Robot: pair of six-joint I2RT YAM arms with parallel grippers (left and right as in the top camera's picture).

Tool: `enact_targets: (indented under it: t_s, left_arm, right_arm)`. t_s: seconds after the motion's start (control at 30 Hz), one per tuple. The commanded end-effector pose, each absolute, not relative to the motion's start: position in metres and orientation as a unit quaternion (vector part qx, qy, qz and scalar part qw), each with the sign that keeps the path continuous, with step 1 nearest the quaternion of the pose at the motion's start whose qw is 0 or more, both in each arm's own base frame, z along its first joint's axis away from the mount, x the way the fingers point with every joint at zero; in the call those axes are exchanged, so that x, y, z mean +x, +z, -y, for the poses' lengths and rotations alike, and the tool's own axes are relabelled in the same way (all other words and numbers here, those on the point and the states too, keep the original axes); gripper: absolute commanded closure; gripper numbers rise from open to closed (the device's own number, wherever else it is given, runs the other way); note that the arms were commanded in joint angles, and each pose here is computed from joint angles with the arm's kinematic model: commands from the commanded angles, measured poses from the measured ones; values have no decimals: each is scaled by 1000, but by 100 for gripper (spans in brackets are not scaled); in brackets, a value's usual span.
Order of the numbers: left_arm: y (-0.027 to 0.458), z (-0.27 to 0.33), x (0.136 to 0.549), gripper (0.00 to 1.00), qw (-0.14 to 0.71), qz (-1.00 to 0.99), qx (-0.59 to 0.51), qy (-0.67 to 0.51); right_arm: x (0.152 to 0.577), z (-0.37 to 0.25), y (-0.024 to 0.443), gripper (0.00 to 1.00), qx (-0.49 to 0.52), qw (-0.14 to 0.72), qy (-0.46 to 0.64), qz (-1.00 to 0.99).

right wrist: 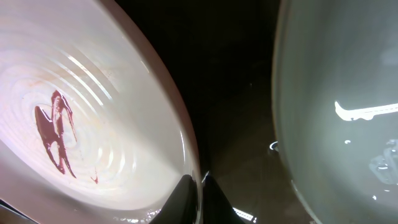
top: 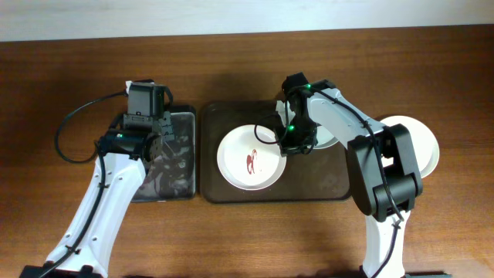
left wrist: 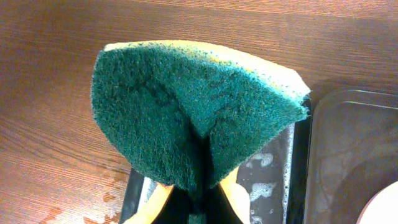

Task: Clean dirty plates on tray and stack at the side

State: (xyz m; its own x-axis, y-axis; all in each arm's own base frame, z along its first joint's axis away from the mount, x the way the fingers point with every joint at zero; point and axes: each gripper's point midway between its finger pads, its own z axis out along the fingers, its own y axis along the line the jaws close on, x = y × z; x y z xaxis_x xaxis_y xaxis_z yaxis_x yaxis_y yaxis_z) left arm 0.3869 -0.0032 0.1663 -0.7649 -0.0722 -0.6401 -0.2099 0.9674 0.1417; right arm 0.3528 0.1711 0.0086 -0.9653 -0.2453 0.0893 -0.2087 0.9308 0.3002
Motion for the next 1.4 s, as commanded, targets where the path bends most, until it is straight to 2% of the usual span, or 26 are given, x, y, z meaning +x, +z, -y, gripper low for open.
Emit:
enact_targets:
  t_s: [0.0, 0.23, 0.33, 0.43, 0.67, 0.73, 0.8, 0.87, 0.97, 1.07, 1.17, 1.37]
  left_arm:
    - [187, 0, 390, 100, 360, -923, -77, 110]
    - [177, 10, 387, 100, 344, -933, -65, 83]
    - [126, 40, 374, 100, 265, -964, -31, 10]
    - [78, 42, 361, 100, 191, -981, -25, 12]
    - [72, 43, 358, 100, 176, -984, -17, 10]
    - [101, 65, 368, 100, 195, -980, 19, -39]
    - [133, 129, 374, 100, 222, -957, 74, -171]
    - [134, 169, 368, 100, 207, -948, 79, -230]
    - [111, 197, 357, 100, 153, -956, 23, -247]
    - [79, 246, 348, 100, 107, -950, 41, -289]
    - [55, 266, 344, 100, 73, -950, 21, -304]
    - [6, 258, 339, 100, 36, -966, -12, -257]
  right_arm:
    - [349, -170, 3, 91, 118, 71, -140, 981]
    - [349, -170, 3, 91, 119, 70, -140, 981]
    - [349, -170, 3, 91, 119, 70, -140, 981]
    - [349, -170, 3, 91, 119, 70, -140, 981]
    - [349, -170, 3, 91, 119, 70, -140, 981]
    - [349, -170, 3, 91, 119, 70, -140, 981]
    - [350, -171, 3, 91, 119, 68, -140, 981]
    - [351, -171, 3, 91, 119, 66, -141, 981]
    - [351, -171, 3, 91, 119, 66, -141, 981]
    - [351, -171, 3, 91, 119, 66, -141, 981]
    - [351, -171, 3, 91, 119, 66, -141, 981]
    - [351, -171, 3, 91, 119, 67, -140, 981]
